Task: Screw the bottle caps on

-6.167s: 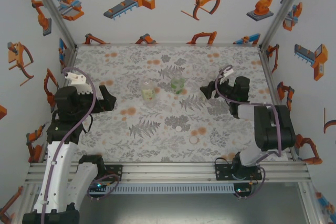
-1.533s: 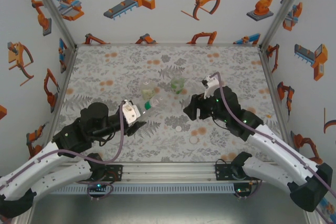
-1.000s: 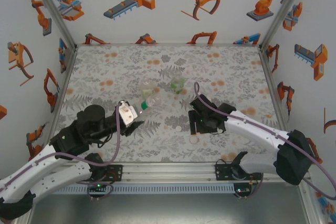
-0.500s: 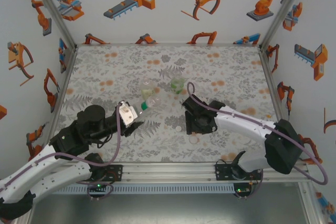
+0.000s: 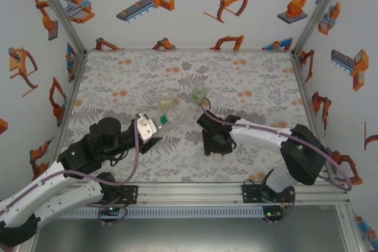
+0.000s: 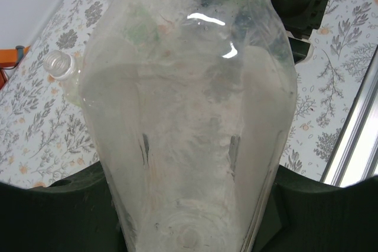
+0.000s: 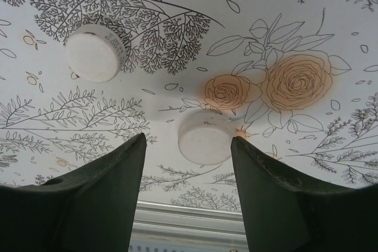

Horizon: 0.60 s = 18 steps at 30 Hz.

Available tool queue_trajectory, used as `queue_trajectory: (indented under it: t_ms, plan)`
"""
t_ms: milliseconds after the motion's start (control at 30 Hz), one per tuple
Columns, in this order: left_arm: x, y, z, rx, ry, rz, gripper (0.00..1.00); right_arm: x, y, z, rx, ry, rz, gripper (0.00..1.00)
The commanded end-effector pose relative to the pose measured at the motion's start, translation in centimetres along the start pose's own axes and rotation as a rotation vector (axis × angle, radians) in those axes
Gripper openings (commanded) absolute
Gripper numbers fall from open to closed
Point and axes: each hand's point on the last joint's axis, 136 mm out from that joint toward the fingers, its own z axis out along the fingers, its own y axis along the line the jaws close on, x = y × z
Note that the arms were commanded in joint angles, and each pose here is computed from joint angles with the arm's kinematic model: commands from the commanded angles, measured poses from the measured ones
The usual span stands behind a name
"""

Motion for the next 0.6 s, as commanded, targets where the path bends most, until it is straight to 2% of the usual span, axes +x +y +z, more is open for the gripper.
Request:
queue_trajectory:
  t_ms: [0, 200, 567]
  plan:
    - [-0.2, -0.1, 0.1, 0.009, -0.003, 0.004, 0.01, 0.8, -0.1, 0.8, 0.003, 0.020, 0.016, 0.56]
    - [-0.1, -0.1, 0.2, 0.012, 0.004, 0.003, 0.01, 1.0, -1.1, 0.8, 0.038, 0.012, 0.022, 0.56]
    - [0.0, -0.1, 0.3, 0.009, 0.006, 0.004, 0.01, 0.2, -1.5, -1.5, 0.048, -0.033, 0.013, 0.56]
